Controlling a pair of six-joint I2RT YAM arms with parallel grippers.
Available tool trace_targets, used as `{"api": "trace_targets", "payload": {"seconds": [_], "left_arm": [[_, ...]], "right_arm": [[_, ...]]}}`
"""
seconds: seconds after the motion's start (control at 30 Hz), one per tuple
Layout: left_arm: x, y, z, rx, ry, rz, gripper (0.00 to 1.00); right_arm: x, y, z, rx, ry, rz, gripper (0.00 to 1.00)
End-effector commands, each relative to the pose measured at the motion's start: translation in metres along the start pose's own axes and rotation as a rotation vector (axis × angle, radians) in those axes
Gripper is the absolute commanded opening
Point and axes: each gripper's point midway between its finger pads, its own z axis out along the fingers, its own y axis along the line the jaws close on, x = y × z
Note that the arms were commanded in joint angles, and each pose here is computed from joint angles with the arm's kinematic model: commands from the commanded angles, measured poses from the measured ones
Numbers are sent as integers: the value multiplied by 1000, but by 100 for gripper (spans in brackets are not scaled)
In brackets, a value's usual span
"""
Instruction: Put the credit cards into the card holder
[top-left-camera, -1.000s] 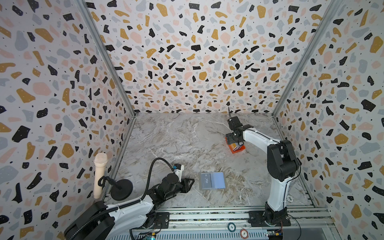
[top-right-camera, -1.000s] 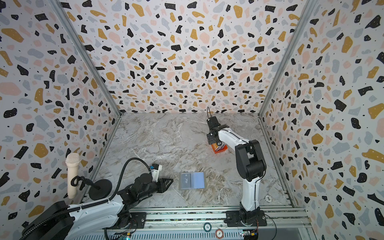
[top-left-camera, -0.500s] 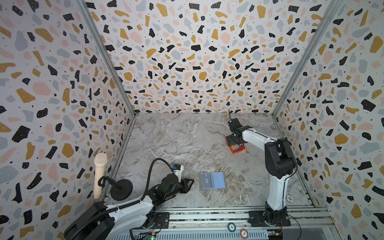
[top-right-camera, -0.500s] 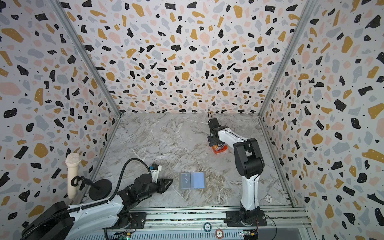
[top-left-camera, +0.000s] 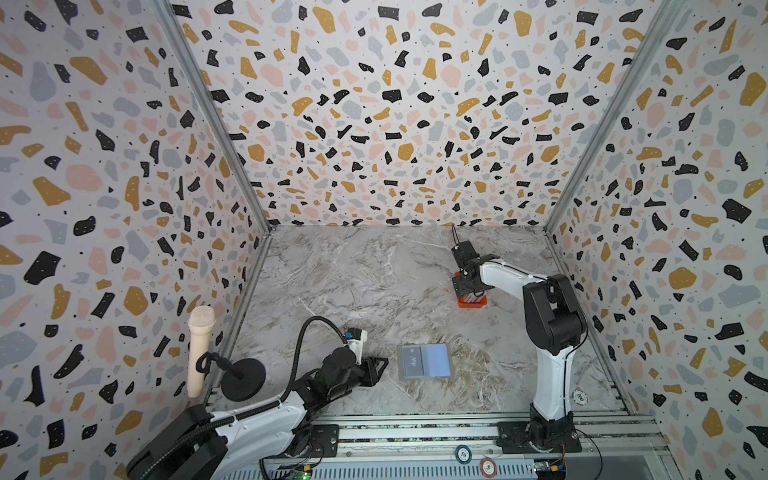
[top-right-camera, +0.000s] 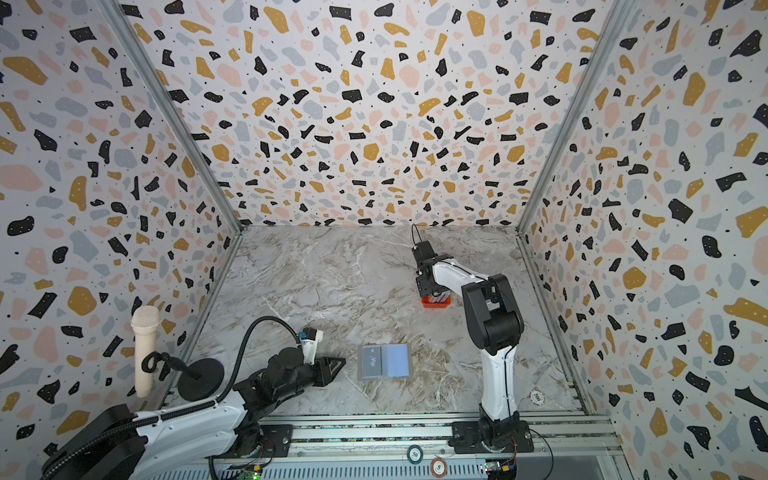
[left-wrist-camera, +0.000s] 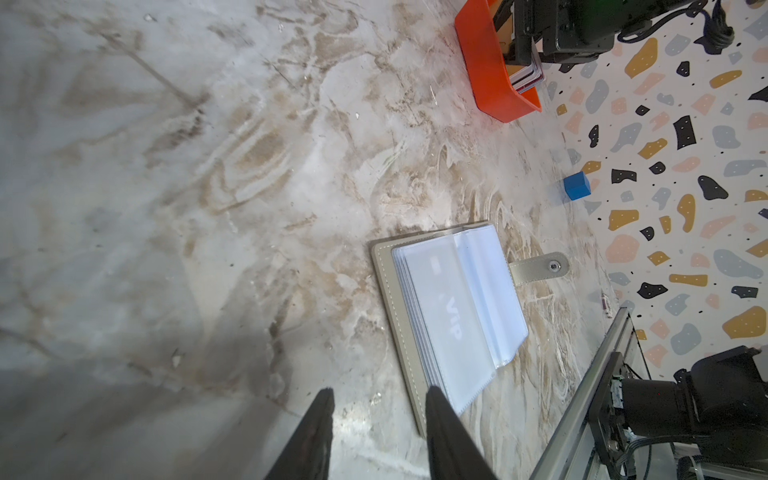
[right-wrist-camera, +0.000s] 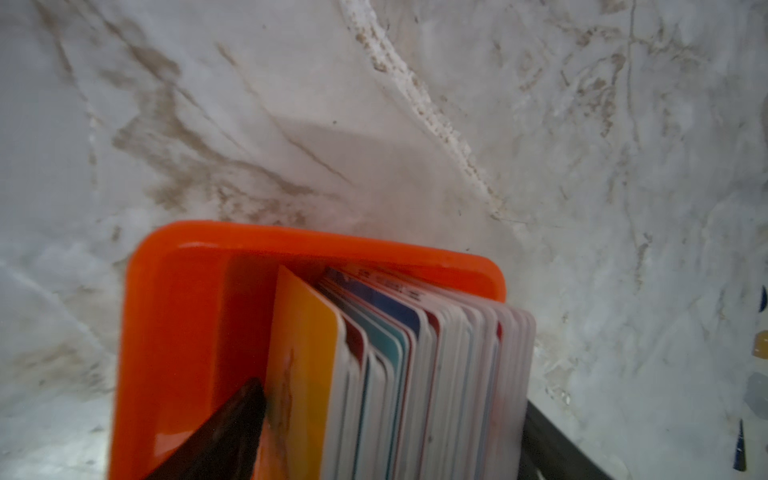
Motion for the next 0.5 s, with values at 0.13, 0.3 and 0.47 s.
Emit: {"api": "trace_targets", "payload": {"seconds": [0.13, 0.3, 0.47], "left_arm": [[-3, 0, -2, 13, -25, 9, 39], [-3, 0, -3, 14, -27, 10, 39], [-3, 1, -3, 11, -26, 8, 39]], "right_arm": [[-23, -35, -37, 77, -65, 40, 83], [-25, -43, -40, 91, -67, 46, 80], [-24, -41, -39, 81, -60, 42, 69]]}}
